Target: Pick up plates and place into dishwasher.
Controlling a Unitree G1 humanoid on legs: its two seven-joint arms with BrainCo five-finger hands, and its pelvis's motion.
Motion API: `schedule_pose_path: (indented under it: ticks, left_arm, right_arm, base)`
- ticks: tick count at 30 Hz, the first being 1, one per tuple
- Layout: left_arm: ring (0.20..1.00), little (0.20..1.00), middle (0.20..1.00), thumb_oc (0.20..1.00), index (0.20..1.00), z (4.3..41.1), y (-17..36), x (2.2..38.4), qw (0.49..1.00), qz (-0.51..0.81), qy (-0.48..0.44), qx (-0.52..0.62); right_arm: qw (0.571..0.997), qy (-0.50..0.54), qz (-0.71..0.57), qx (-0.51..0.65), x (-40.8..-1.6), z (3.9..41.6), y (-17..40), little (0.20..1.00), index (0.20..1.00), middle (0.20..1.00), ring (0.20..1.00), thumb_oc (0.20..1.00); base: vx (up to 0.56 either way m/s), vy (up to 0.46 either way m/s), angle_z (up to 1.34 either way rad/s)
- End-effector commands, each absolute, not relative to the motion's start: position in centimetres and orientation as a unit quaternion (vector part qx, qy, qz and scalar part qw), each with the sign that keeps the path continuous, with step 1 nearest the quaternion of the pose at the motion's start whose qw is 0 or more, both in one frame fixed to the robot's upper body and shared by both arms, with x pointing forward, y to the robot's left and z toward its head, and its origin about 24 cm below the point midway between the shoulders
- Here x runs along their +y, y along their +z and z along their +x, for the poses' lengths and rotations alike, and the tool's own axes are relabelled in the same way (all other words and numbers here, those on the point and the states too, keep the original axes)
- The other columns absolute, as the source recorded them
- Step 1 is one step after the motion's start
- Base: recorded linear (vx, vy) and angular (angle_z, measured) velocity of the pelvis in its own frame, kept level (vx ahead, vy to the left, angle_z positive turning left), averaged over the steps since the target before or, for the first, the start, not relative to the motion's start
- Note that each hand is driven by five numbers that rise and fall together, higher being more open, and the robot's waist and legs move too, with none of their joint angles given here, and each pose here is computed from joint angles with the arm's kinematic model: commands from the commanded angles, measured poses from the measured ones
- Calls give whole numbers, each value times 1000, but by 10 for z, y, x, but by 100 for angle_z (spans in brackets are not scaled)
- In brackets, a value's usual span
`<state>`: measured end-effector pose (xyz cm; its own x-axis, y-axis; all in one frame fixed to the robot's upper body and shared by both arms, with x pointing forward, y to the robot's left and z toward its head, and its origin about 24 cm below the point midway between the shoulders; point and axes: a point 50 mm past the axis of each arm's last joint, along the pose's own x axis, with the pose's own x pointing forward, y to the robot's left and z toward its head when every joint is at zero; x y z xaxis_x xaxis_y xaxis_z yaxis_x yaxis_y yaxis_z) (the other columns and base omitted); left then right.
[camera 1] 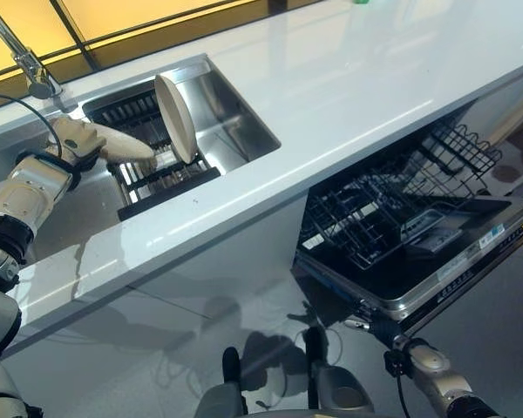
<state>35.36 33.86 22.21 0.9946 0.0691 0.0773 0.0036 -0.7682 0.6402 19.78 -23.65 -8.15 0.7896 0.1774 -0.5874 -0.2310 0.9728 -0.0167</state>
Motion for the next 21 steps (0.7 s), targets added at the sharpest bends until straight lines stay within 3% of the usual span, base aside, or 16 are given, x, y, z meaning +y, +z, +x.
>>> schedule_pose_path:
  ticks: [1,11,21]
  left_arm:
    - [200,200,200,200,200,346,250,359,345,926,150,11]
    - [200,200,200,200,200,342,223,372,383,911,150,21]
    - [200,200,200,200,200,342,230,360,426,887,166,-62]
  right_arm:
    - [961,86,-23,262,-239,210,-69,1000,1000,1000,1000,1000]
    - [973,49,-10,227,-255,217,-55,1000,1000,1000,1000,1000]
    - [971,73,-14,226,-252,210,-56,1000,1000,1000,1000,1000]
  base:
    - [0,0,0]
    - [-7,41,-1]
    - [22,3,-3]
